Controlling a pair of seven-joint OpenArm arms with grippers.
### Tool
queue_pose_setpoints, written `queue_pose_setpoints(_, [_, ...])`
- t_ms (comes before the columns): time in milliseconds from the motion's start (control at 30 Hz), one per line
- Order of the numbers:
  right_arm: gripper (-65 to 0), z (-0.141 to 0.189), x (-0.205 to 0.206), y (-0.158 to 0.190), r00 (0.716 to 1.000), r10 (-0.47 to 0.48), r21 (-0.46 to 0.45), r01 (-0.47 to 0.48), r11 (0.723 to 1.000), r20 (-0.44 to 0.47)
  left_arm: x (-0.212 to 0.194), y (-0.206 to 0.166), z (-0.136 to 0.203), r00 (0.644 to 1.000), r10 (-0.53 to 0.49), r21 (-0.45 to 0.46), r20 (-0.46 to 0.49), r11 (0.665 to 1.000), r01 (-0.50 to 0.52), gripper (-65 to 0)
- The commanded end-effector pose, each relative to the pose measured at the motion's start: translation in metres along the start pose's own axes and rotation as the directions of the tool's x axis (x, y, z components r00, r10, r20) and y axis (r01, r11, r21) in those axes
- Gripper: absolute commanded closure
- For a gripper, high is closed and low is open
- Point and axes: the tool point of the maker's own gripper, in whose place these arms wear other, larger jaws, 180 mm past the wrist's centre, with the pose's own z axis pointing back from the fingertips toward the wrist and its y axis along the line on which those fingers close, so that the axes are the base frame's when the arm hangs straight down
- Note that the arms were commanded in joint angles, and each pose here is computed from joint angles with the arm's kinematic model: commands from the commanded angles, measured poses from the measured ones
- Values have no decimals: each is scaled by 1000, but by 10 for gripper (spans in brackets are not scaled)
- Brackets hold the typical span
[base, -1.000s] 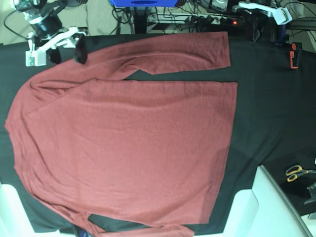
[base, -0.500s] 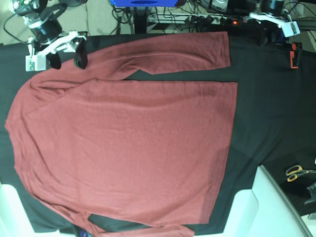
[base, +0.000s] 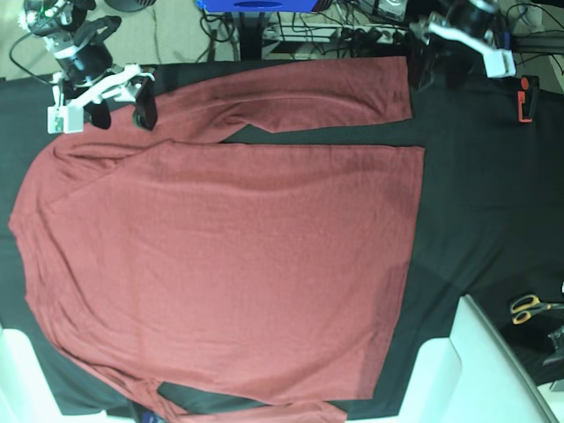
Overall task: Fold the T-shirt properly
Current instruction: 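Move right gripper to the shirt shoulder corner, left gripper to the sleeve cuff, then grasp the red shirt edge with both grippers and pull toward the robot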
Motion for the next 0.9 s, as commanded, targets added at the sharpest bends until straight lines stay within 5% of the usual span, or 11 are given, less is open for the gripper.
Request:
queue_pose_setpoints(0, [-480,2,10,1,999,6,10,-6,1000,38,0,4,3,1000,9,7,2,1000,-9,-490])
queue_pose_setpoints(467, [-480,2,10,1,999,8,10,-9,1000,37,-16,27,-25,998,69,62,-14,996,-68,-449])
queue_pose_setpoints(633, [-480,2,10,1,999,9,10,-9,1000,39,-37,14,-31,991,73,28,-108,997,-70,-449])
queue_pose_setpoints(867, [-480,2,10,1,999,9,10,-9,1000,39,-43,-12,-46,989,100,-22,-106,994,-103,-449])
